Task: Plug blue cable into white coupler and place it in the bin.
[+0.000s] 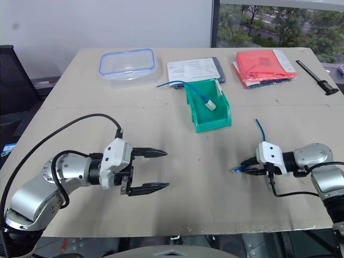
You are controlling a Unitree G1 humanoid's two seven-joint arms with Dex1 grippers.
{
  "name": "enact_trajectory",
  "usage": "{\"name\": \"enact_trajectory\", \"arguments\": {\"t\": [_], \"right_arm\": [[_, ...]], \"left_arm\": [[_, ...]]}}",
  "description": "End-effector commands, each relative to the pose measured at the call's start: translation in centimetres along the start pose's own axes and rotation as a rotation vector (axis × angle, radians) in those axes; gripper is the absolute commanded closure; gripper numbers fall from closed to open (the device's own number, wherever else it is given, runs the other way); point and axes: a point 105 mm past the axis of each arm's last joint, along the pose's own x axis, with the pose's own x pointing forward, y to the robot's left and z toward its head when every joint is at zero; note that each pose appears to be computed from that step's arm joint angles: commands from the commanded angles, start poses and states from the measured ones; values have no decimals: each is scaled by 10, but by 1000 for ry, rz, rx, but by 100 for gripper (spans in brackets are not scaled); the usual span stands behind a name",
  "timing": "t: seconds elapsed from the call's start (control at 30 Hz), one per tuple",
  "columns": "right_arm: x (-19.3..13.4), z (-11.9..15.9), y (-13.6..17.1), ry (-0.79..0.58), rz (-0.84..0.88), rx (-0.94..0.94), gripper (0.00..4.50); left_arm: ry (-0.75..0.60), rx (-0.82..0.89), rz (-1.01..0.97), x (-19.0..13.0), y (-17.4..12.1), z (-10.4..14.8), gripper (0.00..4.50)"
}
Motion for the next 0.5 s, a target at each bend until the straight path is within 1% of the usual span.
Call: {"name": "enact_trajectory", "arguments": {"t": [0.03, 0.23, 0.3, 0.4, 0.5], "right_arm": [[6, 5, -1, -2, 19, -34, 444], [18, 17, -12, -33, 12, -50, 444], [29, 28, -21, -66, 4, -54, 444], [45, 41, -34, -82, -2, -44, 444], [58, 53, -47, -98, -20, -23, 444]], "left_arm": [[-18, 29, -9, 2, -2, 9, 24], [-10, 29, 10, 1, 1, 9, 24], [-2, 29, 25, -1, 6, 10, 24], [13, 38, 36, -3, 13, 12, 24], [80, 67, 55, 2, 24, 14, 24]]}}
